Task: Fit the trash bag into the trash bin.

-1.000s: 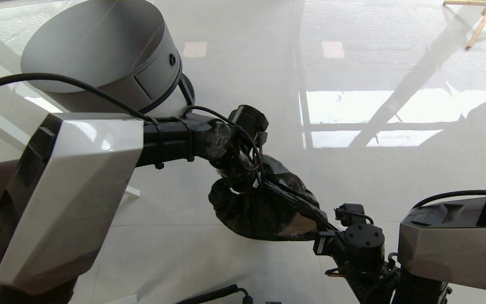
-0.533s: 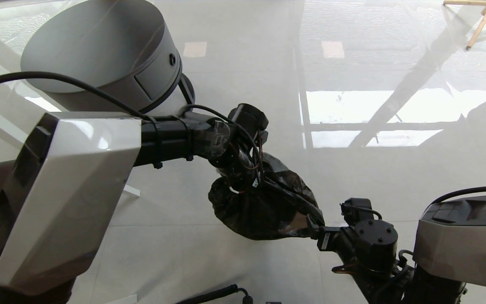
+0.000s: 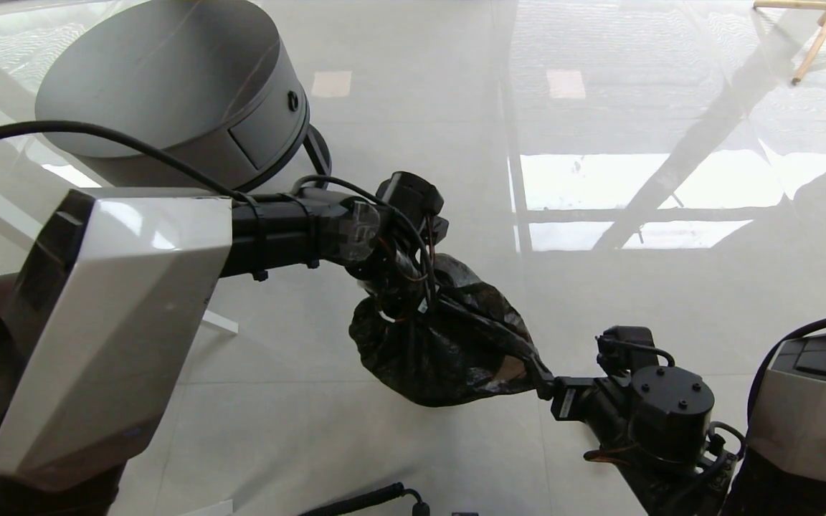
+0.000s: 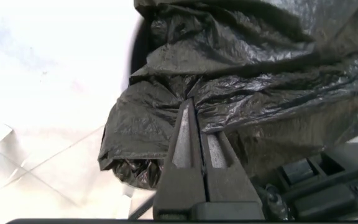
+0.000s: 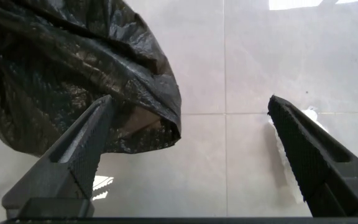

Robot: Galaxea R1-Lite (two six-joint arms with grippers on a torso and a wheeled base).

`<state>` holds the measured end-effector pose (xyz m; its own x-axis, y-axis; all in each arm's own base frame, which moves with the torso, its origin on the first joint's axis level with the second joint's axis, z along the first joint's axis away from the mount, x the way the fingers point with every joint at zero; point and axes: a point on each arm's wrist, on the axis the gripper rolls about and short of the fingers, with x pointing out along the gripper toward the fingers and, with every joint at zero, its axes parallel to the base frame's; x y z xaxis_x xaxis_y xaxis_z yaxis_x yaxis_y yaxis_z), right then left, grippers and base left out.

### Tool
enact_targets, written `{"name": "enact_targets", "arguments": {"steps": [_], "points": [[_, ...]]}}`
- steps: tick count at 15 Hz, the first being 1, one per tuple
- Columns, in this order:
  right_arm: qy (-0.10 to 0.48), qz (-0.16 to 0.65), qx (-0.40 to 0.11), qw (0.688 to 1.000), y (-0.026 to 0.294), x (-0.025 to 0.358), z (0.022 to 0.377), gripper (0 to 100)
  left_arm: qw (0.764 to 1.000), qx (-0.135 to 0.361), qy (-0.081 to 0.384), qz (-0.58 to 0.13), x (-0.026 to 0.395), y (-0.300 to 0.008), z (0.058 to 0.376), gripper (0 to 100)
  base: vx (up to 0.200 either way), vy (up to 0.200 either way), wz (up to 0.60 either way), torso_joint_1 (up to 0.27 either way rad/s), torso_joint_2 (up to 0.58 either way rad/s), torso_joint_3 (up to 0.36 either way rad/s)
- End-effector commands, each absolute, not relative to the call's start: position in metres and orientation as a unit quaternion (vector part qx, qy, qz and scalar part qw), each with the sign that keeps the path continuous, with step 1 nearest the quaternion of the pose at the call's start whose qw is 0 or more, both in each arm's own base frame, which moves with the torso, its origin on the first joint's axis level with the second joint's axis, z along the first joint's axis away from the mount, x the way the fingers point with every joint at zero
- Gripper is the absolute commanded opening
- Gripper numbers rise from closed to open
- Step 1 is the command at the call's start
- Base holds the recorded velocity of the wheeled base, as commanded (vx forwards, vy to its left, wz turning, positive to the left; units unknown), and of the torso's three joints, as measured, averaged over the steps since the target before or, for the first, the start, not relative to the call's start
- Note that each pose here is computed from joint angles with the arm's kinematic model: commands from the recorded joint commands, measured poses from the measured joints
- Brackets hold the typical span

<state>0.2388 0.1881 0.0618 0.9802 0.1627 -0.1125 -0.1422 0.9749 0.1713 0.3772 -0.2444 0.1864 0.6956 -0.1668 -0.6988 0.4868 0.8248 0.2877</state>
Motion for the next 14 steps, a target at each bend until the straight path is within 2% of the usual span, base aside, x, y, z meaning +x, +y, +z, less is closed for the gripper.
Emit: {"name": "enact_targets", "arguments": {"steps": [1, 5, 10, 14], "points": [[0.06, 0.08, 0.083, 0.991, 0.189, 0.237, 0.064, 100, 0.889, 0.234, 0.349, -0.182, 0.38, -0.246, 0.179, 0, 0.0, 0.0, 0.0, 0.0, 0.0, 0.0], [0.06, 0.08, 0.083, 0.991, 0.189, 0.237, 0.064, 100, 0.893, 0.231, 0.341, -0.182, 0.383, -0.247, 0.179, 0, 0.0, 0.0, 0.0, 0.0, 0.0, 0.0], [0.062, 0.08, 0.083, 0.991, 0.189, 0.237, 0.063, 100, 0.902, 0.22, 0.323, -0.182, 0.371, -0.24, 0.206, 0, 0.0, 0.0, 0.0, 0.0, 0.0, 0.0], [0.061, 0.08, 0.082, 0.992, 0.189, 0.238, 0.063, 100, 0.883, 0.24, 0.364, -0.174, 0.365, -0.236, 0.199, 0, 0.0, 0.0, 0.0, 0.0, 0.0, 0.0]]}}
